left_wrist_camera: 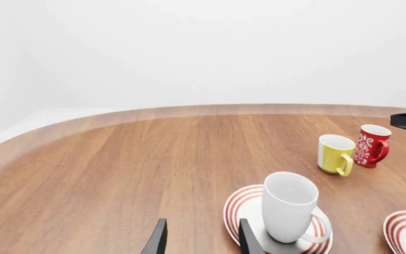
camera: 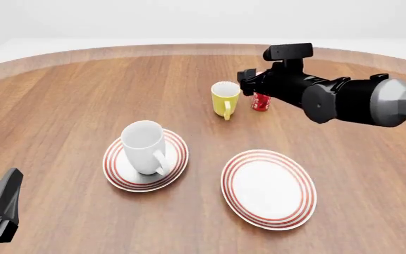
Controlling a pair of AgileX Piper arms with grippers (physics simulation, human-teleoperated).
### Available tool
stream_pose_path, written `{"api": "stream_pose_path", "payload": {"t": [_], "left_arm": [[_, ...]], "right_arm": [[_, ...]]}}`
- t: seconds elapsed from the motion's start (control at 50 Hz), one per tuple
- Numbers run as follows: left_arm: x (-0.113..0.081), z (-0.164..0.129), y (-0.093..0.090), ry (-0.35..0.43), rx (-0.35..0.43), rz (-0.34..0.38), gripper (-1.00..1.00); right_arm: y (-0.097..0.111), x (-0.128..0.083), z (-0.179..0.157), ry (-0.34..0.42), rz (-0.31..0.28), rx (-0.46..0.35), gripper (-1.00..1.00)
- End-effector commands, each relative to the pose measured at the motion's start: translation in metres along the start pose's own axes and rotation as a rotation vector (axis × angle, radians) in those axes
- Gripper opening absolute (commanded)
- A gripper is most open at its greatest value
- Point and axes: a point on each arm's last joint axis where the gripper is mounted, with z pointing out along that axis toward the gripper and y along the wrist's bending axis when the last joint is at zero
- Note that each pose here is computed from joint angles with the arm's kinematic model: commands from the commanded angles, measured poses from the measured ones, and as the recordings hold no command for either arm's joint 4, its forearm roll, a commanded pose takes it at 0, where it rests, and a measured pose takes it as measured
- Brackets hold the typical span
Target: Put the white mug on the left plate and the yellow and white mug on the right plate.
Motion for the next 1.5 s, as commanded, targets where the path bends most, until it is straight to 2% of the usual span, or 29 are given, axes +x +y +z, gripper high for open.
{"api": "stream_pose_path", "payload": {"t": [0.02,1.5], "left_arm": [[0.0,0.0,0.0,0.0,0.0,0.0,1.0],[0.0,0.0,0.0,0.0,0.0,0.0,1.0]], "right_arm": [[0.004,0.005,0.018,0.026,-0.017,-0.009,1.0],[0.014,0.034,0.071,0.127,-0.01,-0.024,1.0]]}}
